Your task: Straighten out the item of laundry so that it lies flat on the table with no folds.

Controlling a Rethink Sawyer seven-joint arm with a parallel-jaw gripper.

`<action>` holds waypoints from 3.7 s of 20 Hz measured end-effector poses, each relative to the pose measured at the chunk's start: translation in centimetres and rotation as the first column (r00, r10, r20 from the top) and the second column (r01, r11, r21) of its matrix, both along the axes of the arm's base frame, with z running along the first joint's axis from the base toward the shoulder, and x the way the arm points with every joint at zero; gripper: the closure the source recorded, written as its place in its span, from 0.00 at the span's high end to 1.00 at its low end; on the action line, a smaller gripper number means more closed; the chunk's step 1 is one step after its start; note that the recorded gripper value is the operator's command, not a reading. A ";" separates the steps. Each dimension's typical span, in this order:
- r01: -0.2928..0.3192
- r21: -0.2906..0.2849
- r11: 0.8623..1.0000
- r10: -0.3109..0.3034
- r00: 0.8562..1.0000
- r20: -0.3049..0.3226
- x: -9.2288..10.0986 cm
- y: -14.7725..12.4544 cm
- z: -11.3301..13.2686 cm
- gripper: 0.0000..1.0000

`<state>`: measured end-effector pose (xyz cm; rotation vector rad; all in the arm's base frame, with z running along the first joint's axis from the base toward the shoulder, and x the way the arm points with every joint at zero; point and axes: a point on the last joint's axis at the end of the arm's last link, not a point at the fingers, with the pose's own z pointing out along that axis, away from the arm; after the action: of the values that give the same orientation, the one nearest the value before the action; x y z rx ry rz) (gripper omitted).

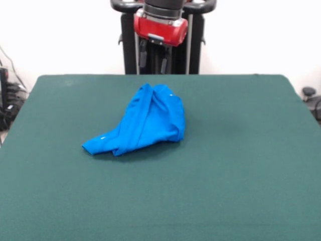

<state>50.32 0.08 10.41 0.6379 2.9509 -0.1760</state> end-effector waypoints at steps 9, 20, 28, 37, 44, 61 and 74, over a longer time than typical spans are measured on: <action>0.009 0.028 1.000 -0.008 0.998 -0.058 -0.7 0.8 -0.1 1.00; 0.030 0.027 0.999 -0.028 0.997 -0.077 -0.7 -0.4 -1.5 1.00; 0.039 0.026 0.999 -0.037 0.996 -0.080 -0.5 -1.0 -1.9 1.00; 0.035 0.015 0.999 -0.035 0.998 -0.046 0.7 -1.5 -1.6 1.00; 0.040 0.005 0.999 -0.040 0.999 -0.007 2.4 -2.4 -1.2 1.00; 0.055 0.027 0.998 -0.056 0.997 0.056 3.6 -3.6 -7.2 1.00; 0.046 0.056 0.997 -0.048 0.998 0.036 3.3 -2.4 -8.8 1.00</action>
<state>53.62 -2.30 1.63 0.7109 2.9154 -0.0865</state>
